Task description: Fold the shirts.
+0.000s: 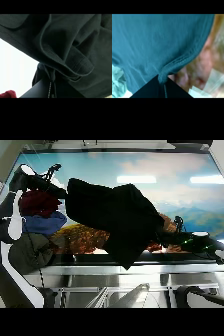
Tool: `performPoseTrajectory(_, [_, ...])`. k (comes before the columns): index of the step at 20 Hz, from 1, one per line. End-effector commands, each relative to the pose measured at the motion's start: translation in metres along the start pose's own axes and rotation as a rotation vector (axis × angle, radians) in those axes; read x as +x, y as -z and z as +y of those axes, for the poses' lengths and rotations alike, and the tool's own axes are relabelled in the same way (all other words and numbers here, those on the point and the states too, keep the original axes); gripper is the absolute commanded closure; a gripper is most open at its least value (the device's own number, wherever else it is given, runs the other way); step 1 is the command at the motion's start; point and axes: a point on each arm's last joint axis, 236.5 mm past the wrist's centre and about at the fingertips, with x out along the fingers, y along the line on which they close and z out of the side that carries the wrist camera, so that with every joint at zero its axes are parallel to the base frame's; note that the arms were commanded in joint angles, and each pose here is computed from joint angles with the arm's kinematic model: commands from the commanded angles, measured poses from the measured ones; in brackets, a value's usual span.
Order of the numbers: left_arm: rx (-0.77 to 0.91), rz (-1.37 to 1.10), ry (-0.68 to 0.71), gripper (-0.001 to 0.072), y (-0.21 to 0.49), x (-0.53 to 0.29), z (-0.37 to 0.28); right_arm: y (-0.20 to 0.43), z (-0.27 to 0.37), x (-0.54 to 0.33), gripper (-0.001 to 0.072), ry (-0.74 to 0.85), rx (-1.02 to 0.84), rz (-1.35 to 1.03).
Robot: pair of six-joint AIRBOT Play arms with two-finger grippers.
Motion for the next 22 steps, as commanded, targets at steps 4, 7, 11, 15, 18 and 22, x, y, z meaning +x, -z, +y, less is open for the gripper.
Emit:
performPoseTrajectory(4, [-0.102,0.017,0.103,0.0686,0.007,-0.031,-0.020,-0.036,0.081,-0.040,0.0691,-0.163,-0.208,-0.080])
performPoseTrajectory(7, [-0.156,-0.077,0.296,0.0686,0.006,-0.076,-0.059,-0.079,0.134,-0.117,0.0691,-0.253,-0.315,-0.269])
performPoseTrajectory(11, [-0.146,-0.212,0.625,0.0686,0.012,-0.165,-0.143,-0.106,0.192,-0.246,0.0691,-0.303,-0.472,-0.556])
performPoseTrajectory(15, [0.033,-0.504,0.911,0.0686,0.001,-0.269,-0.253,-0.064,0.273,-0.327,0.0691,-0.414,-0.717,-0.714])
performPoseTrajectory(18, [0.342,-0.848,1.082,0.0688,0.019,-0.384,-0.357,-0.007,0.348,-0.387,0.0691,-0.502,-0.979,-0.889])
performPoseTrajectory(22, [0.551,-1.227,0.668,0.0686,0.048,-0.470,-0.444,0.060,0.413,-0.457,0.0690,-0.409,-1.246,-1.190])
